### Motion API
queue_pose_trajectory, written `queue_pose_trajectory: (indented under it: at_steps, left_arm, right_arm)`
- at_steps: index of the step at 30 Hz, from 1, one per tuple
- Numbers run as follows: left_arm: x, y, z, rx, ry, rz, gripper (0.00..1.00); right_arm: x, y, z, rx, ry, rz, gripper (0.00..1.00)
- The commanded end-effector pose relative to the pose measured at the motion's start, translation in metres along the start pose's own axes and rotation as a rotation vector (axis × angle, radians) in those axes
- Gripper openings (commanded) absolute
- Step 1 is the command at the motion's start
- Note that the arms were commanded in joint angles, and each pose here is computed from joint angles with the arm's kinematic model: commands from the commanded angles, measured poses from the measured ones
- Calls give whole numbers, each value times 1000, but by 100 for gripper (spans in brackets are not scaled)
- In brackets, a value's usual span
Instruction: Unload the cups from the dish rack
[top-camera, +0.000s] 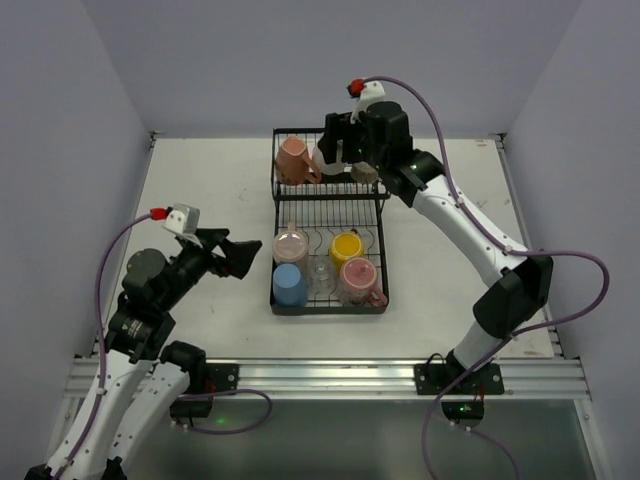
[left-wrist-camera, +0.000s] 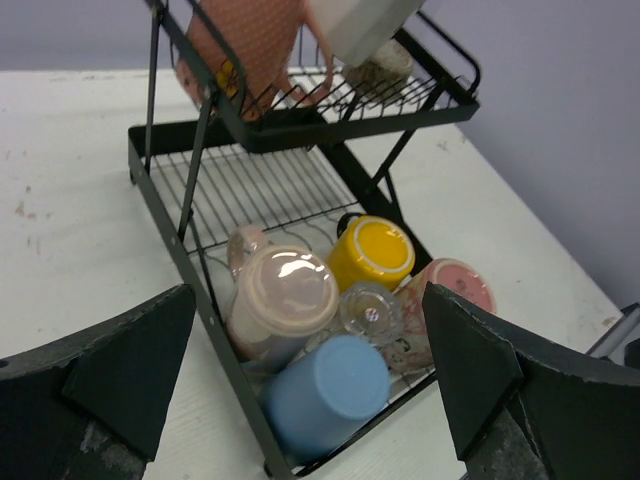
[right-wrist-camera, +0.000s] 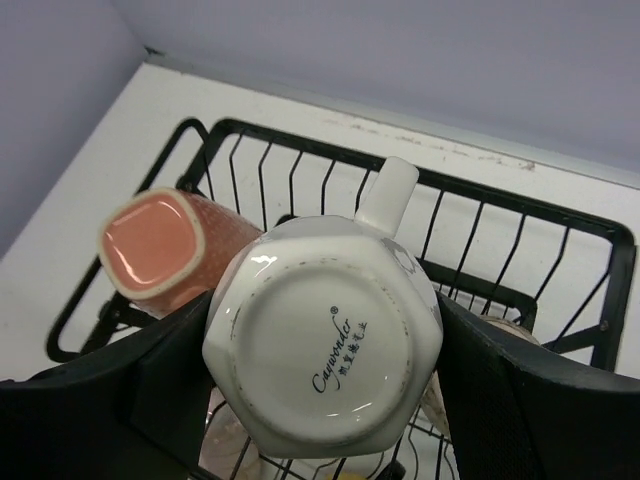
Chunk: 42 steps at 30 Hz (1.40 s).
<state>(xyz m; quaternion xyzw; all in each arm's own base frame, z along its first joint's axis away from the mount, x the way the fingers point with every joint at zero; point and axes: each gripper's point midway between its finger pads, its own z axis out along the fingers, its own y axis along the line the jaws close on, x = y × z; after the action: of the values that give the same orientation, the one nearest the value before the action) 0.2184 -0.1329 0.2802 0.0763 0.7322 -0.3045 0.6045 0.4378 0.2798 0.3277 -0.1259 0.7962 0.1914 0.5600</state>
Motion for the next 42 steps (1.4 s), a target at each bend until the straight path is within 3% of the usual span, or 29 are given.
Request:
queue_pose_trajectory:
  at_steps: [1,5,8,9,12,14,16,22,34,40,42]
  left_arm:
    - [-58,-43,-8,160,-139,-48,100]
    - [-75,-71,-11,283,-150,-152,100]
    - [-90,-90,-13,383,-175,-227,99]
    - [-87,-96,-13,423,-157,-249,96]
    - [-94,-117,-17,576,-168,-324,87]
    - [-85,-124,-14,641,-105,-422,84]
    - [-90,-130,-16,701,-116,-443,84]
    - [-94,-132,-10,713,-106,-485,84]
    - [-82,-127,1,699,-64,-503,78]
    - [-90,-125,5,691,-115,-477,64]
    - [-95,-125,4,696,-145,-470,52]
  right_arm:
    - [-138,13,-73,-48,-439,153,11]
    - [-163,15,-100,-66,-504,209,11]
    - [-158,20,-118,-111,-515,267,9]
    - [-172,24,-147,-160,-583,298,9]
    - [-137,37,-168,-293,-555,418,8]
    - [-128,44,-183,-369,-551,526,8]
    - [-113,56,-200,-478,-544,610,8]
    - [-82,98,-213,-670,-443,667,8]
    - [-51,160,-193,-838,-292,699,8]
    - [-35,179,-183,-903,-225,748,8]
    - [-33,180,-182,-916,-225,763,8]
